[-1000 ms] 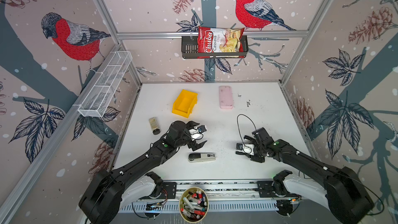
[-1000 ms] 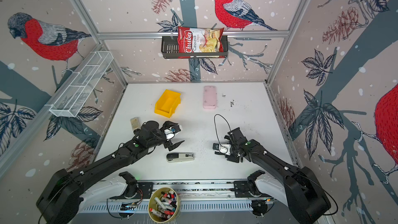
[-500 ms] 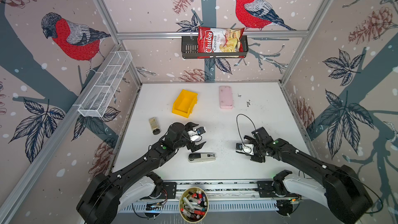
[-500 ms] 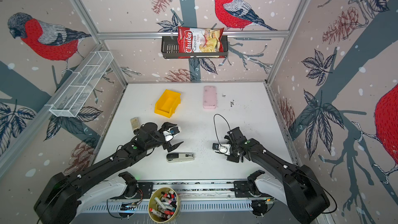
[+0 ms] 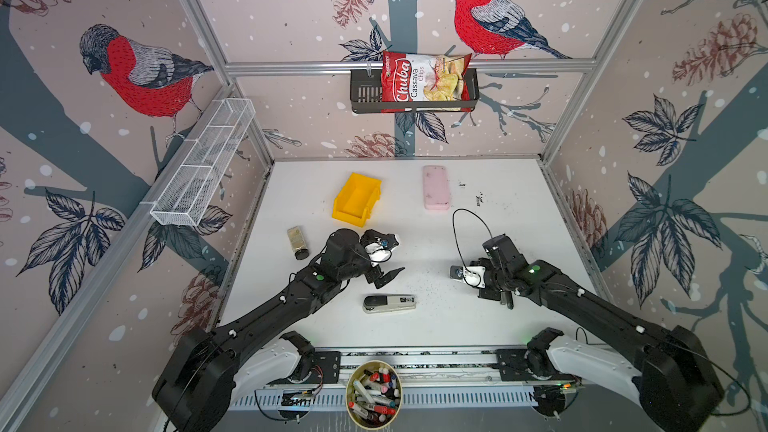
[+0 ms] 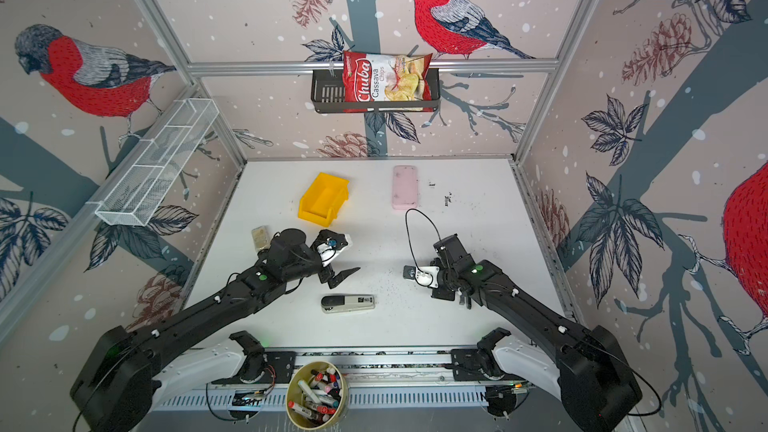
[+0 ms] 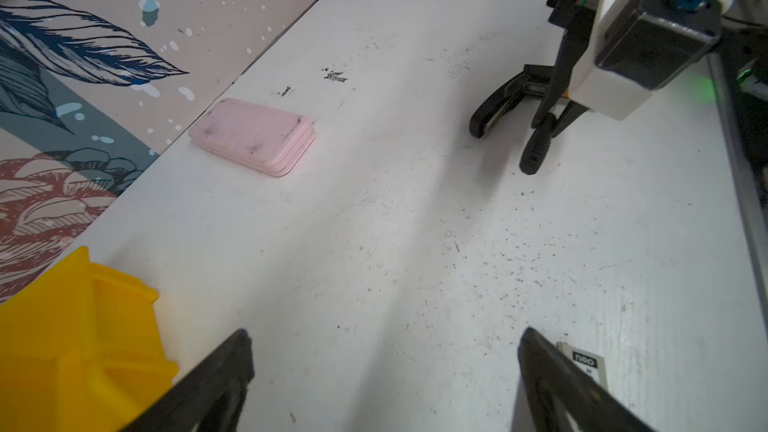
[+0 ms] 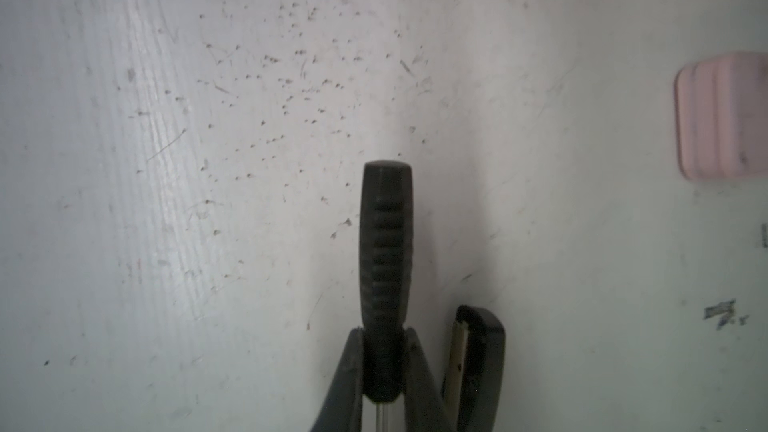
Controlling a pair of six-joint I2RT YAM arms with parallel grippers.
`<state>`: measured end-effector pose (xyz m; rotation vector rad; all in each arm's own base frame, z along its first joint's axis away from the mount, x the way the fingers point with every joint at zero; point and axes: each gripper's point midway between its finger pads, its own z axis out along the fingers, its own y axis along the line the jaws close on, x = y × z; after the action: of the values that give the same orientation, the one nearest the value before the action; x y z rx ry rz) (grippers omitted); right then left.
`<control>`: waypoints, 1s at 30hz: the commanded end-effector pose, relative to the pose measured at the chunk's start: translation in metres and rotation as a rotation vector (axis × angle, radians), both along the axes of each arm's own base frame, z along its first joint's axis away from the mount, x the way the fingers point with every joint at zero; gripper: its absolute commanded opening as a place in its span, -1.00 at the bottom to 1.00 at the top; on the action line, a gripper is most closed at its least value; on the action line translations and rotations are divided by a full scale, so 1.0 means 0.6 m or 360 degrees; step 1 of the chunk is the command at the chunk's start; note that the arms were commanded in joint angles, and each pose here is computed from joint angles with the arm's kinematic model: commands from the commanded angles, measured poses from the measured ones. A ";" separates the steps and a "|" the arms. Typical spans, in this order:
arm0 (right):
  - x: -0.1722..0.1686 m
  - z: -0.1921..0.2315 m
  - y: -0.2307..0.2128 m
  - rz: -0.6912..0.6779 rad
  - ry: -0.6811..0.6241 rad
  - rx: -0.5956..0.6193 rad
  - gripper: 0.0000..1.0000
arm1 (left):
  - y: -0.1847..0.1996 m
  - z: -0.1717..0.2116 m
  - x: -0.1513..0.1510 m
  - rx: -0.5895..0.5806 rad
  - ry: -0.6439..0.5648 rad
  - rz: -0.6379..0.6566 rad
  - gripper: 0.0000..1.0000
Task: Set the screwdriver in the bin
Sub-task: 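Close the right gripper on the screwdriver handle and lift it toward the left gripper, then grasp the screwdriver handle with the left gripper beside the right gripper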
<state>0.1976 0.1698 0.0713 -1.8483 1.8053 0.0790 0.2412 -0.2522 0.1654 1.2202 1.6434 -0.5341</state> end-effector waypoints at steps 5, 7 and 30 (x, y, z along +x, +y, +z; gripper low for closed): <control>0.050 0.064 0.049 0.0059 -0.0310 0.0092 -0.96 | -0.035 0.034 -0.022 -0.0160 0.0191 -0.0163 0.95; 0.057 0.080 0.066 0.0084 -0.0376 0.0138 -0.96 | -0.042 0.042 -0.026 -0.0193 0.0219 -0.0202 0.95; 0.029 0.153 0.205 0.0405 -0.0454 0.0314 -0.96 | -0.068 0.028 -0.026 -0.0191 0.0398 -0.0305 0.30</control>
<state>0.2151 0.2875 0.1570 -1.8444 1.3353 0.0762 0.2297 -0.2905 0.1808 1.2412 1.6945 -0.9001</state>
